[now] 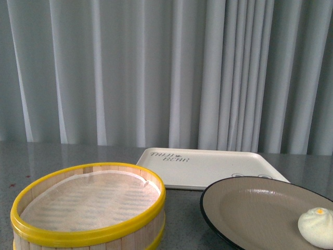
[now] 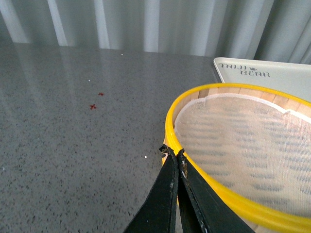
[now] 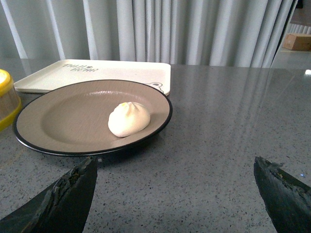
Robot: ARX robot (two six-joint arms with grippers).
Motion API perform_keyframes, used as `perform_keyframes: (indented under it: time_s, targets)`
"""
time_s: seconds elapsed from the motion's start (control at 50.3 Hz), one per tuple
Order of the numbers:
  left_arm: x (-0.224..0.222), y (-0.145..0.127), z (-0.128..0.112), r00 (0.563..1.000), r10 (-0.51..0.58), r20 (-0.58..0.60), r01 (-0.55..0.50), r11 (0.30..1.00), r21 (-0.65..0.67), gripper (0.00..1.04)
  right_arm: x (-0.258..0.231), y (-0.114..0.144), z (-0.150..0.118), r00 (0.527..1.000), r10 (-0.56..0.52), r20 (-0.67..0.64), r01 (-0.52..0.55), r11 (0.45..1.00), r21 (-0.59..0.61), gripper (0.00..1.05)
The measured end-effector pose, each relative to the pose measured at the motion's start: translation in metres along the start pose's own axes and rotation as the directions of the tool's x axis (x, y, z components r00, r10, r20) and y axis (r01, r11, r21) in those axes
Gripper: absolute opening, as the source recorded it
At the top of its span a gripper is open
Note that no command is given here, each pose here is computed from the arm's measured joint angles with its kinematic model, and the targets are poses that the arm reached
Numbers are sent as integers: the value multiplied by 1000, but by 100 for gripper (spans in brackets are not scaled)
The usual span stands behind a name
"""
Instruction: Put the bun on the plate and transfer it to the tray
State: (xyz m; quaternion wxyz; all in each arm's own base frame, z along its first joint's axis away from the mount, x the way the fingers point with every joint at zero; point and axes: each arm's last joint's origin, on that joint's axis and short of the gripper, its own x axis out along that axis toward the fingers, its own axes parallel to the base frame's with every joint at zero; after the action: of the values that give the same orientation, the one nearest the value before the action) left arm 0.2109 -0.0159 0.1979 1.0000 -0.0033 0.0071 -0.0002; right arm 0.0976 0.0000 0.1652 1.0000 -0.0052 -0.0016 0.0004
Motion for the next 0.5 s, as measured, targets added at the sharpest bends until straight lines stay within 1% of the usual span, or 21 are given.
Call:
perform_keyframes:
  time_s: [0.139,0.199,0.338,0.497]
  targets:
    - [-16,4,-7,1000,-5,8,5,1000,-1,4,0,0,0,1000,0,0,0,1000,0,96]
    - [-22,9,-9,1000,-23,9,23,1000,0,4,0,0,0,1000,0,0,0,1000,0,96]
    - [-34,16,-15,1000,5,7,-5,1000,-1,4,0,0,0,1000,0,0,0,1000,0,96]
    - [-48,16,-20,1000,0,5,0,1000,-1,4,0,0,0,1000,0,0,0,1000,0,96]
